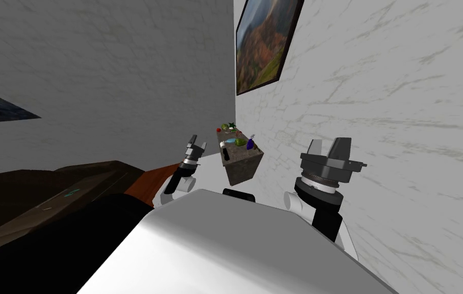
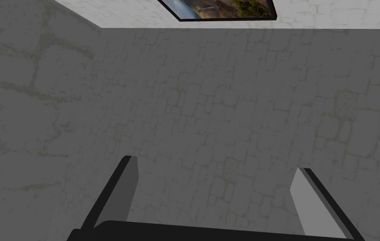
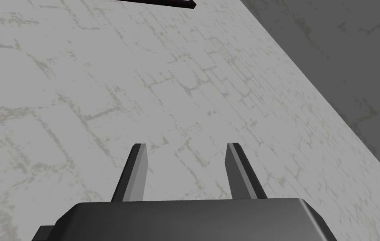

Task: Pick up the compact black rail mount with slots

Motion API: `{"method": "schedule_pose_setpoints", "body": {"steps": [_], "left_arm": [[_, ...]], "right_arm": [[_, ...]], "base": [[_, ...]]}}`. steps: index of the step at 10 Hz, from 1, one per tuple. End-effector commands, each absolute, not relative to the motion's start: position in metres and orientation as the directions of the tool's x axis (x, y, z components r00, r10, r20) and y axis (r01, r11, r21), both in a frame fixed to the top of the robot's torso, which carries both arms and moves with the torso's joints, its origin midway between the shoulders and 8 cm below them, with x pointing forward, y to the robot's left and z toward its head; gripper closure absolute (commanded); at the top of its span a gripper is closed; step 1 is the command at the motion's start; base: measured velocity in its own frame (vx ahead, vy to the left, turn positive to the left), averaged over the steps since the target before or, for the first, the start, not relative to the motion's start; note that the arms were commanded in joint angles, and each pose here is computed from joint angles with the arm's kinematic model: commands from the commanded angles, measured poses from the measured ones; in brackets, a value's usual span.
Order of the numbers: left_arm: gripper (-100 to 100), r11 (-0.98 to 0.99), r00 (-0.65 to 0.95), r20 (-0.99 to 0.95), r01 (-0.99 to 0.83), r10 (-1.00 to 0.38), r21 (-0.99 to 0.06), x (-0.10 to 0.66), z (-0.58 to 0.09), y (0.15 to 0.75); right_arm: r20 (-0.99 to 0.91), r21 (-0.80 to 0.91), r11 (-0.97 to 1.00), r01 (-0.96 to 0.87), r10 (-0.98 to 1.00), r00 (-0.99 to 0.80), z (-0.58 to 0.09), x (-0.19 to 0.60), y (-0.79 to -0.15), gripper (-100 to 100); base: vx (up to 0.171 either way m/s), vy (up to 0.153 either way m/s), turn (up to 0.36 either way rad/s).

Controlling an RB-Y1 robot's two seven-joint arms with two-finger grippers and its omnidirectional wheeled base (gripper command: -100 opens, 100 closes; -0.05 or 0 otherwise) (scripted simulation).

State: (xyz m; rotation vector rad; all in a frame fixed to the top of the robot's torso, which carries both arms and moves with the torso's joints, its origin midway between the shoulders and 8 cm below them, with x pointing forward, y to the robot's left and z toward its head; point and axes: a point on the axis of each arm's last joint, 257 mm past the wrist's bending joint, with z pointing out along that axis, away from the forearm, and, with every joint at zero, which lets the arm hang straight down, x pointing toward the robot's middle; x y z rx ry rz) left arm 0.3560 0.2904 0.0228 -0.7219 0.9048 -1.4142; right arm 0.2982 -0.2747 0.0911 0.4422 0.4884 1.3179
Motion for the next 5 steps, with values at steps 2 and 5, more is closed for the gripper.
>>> {"method": "schedule_pose_setpoints", "body": {"steps": [2, 5], "left_arm": [[-100, 0.051, -0.084, -0.097, 0.433, -0.992, -0.9, 0.364, 0.01, 0.293], [-100, 0.055, -0.094, -0.095, 0.365, -0.991, -0.93, 0.37, -0.004, 0.296]], "right_arm": [[-0.088, 0.566, 0.197, -0.8, 0.98, 0.179, 0.091, 0.298, -0.275, 0], [-0.088, 0.566, 0.196, -0.8, 0.98, 0.179, 0.091, 0.298, -0.275, 0]], "base": [[-0.05, 0.101, -0.16], [-0.047, 0.082, -0.154]]}}
